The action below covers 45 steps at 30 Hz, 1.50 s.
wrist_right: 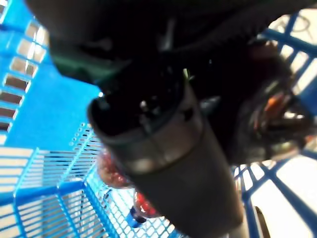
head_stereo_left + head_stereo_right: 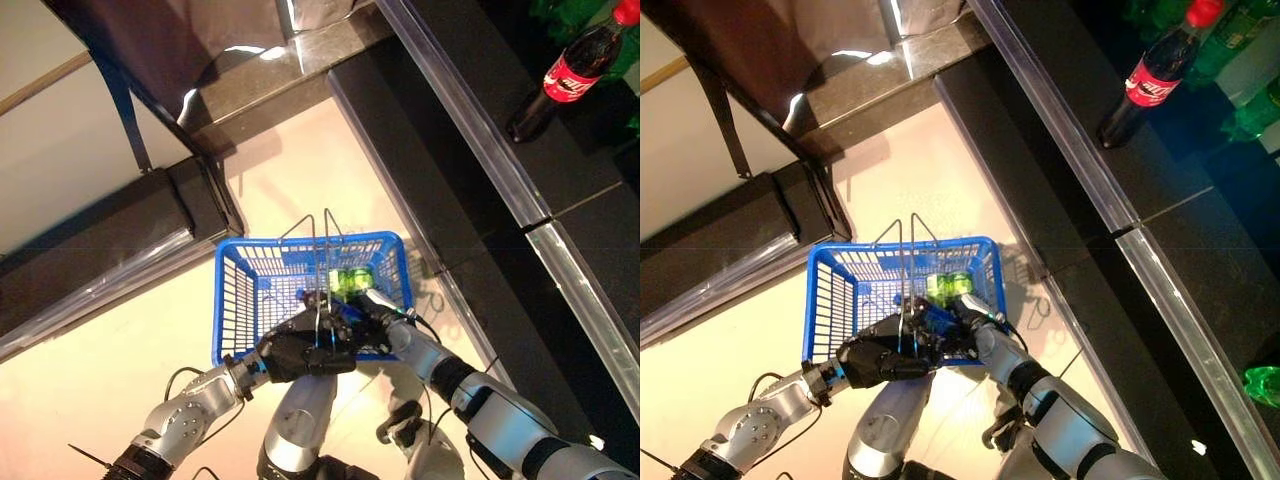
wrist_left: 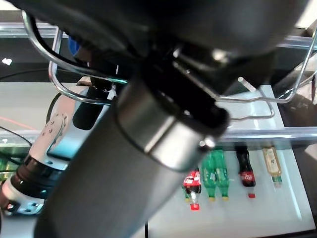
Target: Pick up the drink and place into the basket.
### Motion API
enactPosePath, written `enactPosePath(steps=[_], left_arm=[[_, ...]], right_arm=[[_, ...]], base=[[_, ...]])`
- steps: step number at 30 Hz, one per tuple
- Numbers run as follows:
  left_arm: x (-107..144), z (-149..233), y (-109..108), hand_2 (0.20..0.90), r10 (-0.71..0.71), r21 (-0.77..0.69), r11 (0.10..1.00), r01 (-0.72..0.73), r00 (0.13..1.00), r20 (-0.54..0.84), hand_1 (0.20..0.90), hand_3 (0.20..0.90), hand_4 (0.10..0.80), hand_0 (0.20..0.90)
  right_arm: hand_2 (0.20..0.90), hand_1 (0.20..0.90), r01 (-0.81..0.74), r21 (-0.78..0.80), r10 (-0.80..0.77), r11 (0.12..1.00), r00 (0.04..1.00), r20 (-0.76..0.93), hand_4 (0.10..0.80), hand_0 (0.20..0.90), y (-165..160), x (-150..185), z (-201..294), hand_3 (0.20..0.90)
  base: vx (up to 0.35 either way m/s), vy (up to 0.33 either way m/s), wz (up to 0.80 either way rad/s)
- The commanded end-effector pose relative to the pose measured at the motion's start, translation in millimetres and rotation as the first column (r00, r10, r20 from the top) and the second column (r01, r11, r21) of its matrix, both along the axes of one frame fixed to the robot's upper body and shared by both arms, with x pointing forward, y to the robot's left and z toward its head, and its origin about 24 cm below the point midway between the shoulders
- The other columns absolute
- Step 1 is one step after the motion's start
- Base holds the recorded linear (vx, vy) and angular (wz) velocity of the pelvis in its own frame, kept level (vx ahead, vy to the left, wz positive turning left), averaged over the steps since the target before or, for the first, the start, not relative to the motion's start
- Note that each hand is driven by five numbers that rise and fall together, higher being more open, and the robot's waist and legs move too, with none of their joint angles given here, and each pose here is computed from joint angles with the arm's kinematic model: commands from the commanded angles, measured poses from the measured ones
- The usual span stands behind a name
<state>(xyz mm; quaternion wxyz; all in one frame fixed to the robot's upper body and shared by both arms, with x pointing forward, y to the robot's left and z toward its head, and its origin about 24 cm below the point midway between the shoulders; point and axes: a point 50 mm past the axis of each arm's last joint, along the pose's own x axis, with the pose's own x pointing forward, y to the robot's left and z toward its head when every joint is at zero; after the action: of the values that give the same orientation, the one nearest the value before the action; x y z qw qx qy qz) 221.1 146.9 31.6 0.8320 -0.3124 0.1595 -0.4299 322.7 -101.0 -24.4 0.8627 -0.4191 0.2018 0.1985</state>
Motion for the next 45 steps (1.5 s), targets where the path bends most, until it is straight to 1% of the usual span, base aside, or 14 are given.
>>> enactPosePath(steps=[1,3,7,15,19,24,28,30,32,34,36,38,41,45], left_arm=[[-25,153,-58,0.3,-0.141,-0.355,0.767,0.534,0.681,0.718,0.3,0.2,0.1,0.3],[-25,151,-57,0.3,-0.137,-0.356,0.773,0.526,0.685,0.715,0.3,0.2,0.1,0.3],[-18,141,-51,0.3,-0.109,-0.355,0.806,0.473,0.709,0.697,0.3,0.2,0.1,0.3],[-11,124,-41,0.3,-0.036,-0.377,0.854,0.357,0.765,0.643,0.3,0.2,0.1,0.3],[-3,98,-31,0.3,0.036,-0.383,0.901,0.206,0.842,0.538,0.3,0.2,0.1,0.3],[1,73,-20,0.3,0.107,-0.375,0.924,0.077,0.888,0.447,0.3,0.2,0.1,0.3],[1,51,-12,0.3,0.187,-0.353,0.934,-0.054,0.917,0.352,0.3,0.2,0.1,0.3],[0,36,-6,0.3,0.228,-0.307,0.943,-0.13,0.924,0.307,0.3,0.2,0.1,0.3],[-1,9,6,0.3,0.297,-0.243,0.939,-0.242,0.929,0.222,0.3,0.2,0.1,0.3],[-5,-20,20,0.3,0.386,-0.178,0.915,-0.361,0.913,0.132,0.3,0.2,0.1,0.3],[-14,-44,33,0.3,0.476,-0.12,0.875,-0.469,0.879,0.041,0.3,0.2,0.1,0.3],[-36,-75,52,0.3,0.587,0.013,0.81,-0.587,0.809,-0.042,0.3,0.2,0.1,0.3],[-50,-94,64,0.3,0.65,0.157,0.757,-0.635,0.757,-0.069,0.3,0.2,0.1,0.3],[-65,-118,84,0.3,0.75,0.343,0.652,-0.676,0.641,-0.162,0.3,0.2,0.1,0.3]], right_arm=[[0.9,0.9,0.013,0.202,-0.058,0.979,0.974,0.22,0.8,0.9,19,30,58,0.9],[0.9,0.9,0.014,0.234,-0.07,0.972,0.97,0.232,0.8,0.9,21,28,62,0.9],[0.9,0.9,-0.015,0.395,-0.117,0.919,0.944,0.308,0.8,0.9,28,16,84,0.9],[0.9,0.9,-0.127,0.532,-0.116,0.837,0.909,0.401,0.8,0.9,8,-6,108,0.9],[0.9,0.9,-0.25,0.622,-0.086,0.742,0.885,0.457,0.8,0.9,-5,-26,132,0.9],[0.9,0.9,-0.335,0.678,-0.039,0.654,0.88,0.473,0.8,0.9,-15,-46,140,0.9],[0.9,0.9,-0.382,0.748,-0.011,0.542,0.887,0.461,0.8,0.9,-23,-60,143,0.9],[0.9,0.9,-0.403,0.809,0.008,0.427,0.897,0.443,0.8,0.9,-24,-67,144,0.9],[0.9,0.9,-0.4,0.878,0.043,0.261,0.914,0.404,0.8,0.9,-23,-74,140,0.9],[0.9,0.9,-0.353,0.916,0.035,0.194,0.935,0.353,0.8,0.9,-22,-76,129,0.9],[0.9,0.9,-0.312,0.935,0.027,0.17,0.95,0.312,0.8,0.9,-23,-79,118,0.9],[0.9,0.9,-0.283,0.93,0.008,0.236,0.957,0.289,0.8,0.9,-30,-90,98,0.9],[0.9,0.9,-0.231,0.944,0.0,0.235,0.971,0.238,0.8,0.9,-37,-97,87,0.9],[0.9,0.9,-0.12,0.964,-0.006,0.238,0.992,0.125,0.8,0.9,-45,-104,65,0.9]], base=[[0.0,0.0,0.0],[0.0,0.0,0.0],[-0.013,-0.001,-0.05],[-0.014,0.004,-0.22],[0.029,0.003,-0.22],[0.053,-0.005,-0.23],[0.082,-0.008,-0.2],[0.083,-0.021,-0.2],[0.11,-0.027,-0.2],[0.129,-0.028,-0.09],[0.127,-0.023,-0.22],[0.111,-0.03,-0.34],[0.061,-0.005,-0.27],[0.083,0.038,-0.3]])
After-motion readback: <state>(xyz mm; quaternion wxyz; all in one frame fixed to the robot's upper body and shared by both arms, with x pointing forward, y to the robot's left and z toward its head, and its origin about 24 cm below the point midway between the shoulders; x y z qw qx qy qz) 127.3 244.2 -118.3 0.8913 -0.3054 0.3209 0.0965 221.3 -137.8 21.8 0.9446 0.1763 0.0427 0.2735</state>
